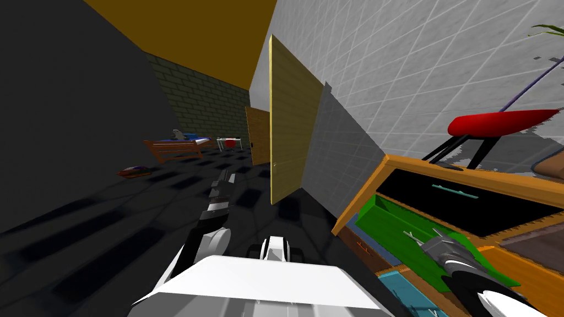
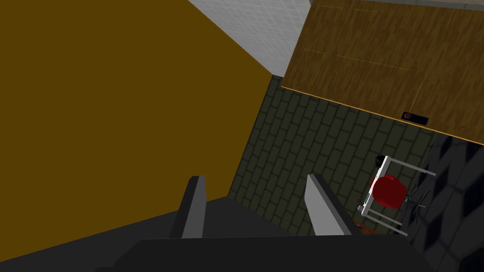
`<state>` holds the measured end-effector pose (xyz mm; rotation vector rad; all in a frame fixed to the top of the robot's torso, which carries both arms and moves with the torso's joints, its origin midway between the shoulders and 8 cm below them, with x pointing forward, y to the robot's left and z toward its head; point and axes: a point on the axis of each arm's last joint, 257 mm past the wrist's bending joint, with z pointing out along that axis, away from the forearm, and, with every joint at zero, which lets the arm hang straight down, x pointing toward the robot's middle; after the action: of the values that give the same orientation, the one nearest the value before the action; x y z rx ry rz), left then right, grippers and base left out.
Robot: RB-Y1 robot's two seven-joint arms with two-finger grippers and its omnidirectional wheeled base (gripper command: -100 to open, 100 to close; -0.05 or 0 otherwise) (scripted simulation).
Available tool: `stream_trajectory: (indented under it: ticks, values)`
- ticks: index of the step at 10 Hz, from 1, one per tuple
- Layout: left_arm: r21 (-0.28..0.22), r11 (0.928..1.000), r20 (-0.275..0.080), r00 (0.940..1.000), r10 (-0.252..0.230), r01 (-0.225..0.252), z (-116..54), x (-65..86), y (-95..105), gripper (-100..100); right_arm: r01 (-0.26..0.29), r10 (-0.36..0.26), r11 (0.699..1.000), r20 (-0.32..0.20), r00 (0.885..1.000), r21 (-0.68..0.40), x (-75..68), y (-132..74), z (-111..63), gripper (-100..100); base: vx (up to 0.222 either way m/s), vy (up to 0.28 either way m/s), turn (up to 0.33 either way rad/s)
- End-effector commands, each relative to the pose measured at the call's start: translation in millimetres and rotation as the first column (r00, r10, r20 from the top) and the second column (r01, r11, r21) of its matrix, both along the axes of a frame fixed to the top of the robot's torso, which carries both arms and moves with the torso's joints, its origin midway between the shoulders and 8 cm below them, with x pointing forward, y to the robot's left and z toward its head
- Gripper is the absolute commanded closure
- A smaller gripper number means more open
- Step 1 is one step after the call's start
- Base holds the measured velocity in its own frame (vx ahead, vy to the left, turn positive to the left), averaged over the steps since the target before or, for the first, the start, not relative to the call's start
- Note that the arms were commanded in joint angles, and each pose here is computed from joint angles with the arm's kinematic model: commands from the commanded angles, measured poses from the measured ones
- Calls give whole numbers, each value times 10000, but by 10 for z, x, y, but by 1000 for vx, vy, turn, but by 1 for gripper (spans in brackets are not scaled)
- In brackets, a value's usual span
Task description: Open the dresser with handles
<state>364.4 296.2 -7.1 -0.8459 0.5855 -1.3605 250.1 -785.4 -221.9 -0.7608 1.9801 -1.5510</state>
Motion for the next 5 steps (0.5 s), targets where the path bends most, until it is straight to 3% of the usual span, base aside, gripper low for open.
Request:
stream_trajectory:
  ticks: [1, 3, 4, 5]
  values:
    - [0, 10000, 0, 10000, 0, 0, 0, 0, 0, 0, 473, -473, 9989, 59, 9989, 4, -190, -306, 230, -100, -70, 89, 218]
    - [0, 10000, -1, 10000, 0, 0, 0, 0, 0, 0, 442, -442, 9990, -9, 9990, 59, -211, -256, 170, -100, -35, 45, 55]
    - [1, 10000, -1, 10000, 1, -1, 0, 0, 1, 0, 445, -444, 9990, -32, 9990, 101, -220, -253, 149, 0, 0, 0, 0]
    - [1, 10000, -1, 10000, 1, -1, 0, 0, 1, 0, 440, -440, 9989, -61, 9990, 135, -227, -244, 124, 0, 0, 0, 0]
